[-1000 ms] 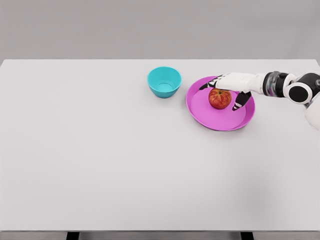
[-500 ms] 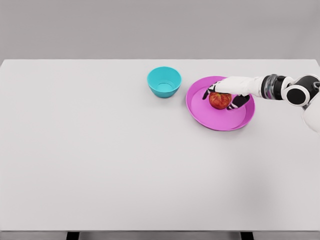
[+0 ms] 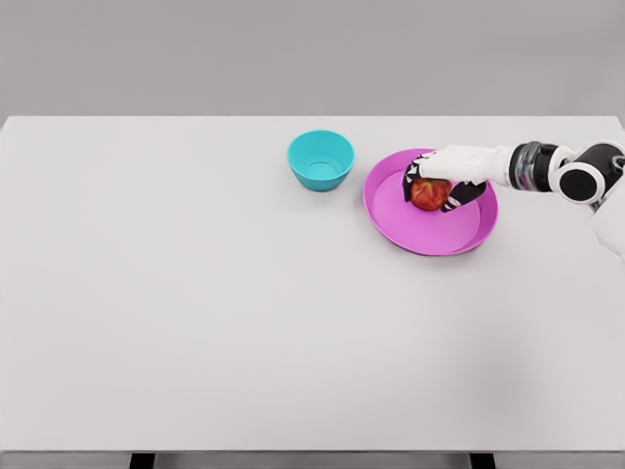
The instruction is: Put the apple from the pink plate into the blue bowl with your right arm
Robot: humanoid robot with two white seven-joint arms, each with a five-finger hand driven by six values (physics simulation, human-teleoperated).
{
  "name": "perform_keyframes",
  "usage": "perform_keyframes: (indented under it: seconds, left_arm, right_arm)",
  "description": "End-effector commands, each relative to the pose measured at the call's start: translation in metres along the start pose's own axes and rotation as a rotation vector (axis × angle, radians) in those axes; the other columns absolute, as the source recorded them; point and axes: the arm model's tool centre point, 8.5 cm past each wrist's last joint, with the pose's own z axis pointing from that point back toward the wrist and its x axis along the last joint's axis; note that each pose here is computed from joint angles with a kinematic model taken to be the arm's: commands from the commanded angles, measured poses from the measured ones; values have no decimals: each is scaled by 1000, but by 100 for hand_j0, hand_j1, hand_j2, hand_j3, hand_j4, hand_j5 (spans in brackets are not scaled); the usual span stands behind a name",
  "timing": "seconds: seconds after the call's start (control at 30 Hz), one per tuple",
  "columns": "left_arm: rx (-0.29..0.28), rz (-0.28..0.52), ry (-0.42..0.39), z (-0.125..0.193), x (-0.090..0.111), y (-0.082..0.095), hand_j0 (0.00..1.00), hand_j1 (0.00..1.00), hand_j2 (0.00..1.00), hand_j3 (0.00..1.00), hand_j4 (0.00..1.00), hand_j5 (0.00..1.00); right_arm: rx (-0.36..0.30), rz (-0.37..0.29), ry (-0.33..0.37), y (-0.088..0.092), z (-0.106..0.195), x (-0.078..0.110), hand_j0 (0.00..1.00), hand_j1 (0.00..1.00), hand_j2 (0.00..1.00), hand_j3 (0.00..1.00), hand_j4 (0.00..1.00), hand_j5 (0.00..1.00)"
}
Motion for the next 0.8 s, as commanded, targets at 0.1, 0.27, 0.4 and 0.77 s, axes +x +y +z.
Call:
perform_keyframes:
  seconds: [0.1,0.27,0.4,0.77]
  left_arm:
    - [0,0,0,0,0,0,100,100,100,100,100,100]
    - [0,0,0,0,0,0,100,100,100,100,100,100]
    - [0,0,0,0,0,0,100,100,100,100,100,100]
    - [0,0,0,0,0,0,100,100,100,100,100,100]
  right_arm:
    - [-14,2,3,-7,2,-1,50,50,50,50,50,50]
    - [-29,11,0,-17,1,2,50,50,50,50,50,50]
    - [-43,19,-1,-26,1,4,48,48,48,48,48,48]
    - [-102,45,-30,-59,-6,18,48,48,48,48,48,48]
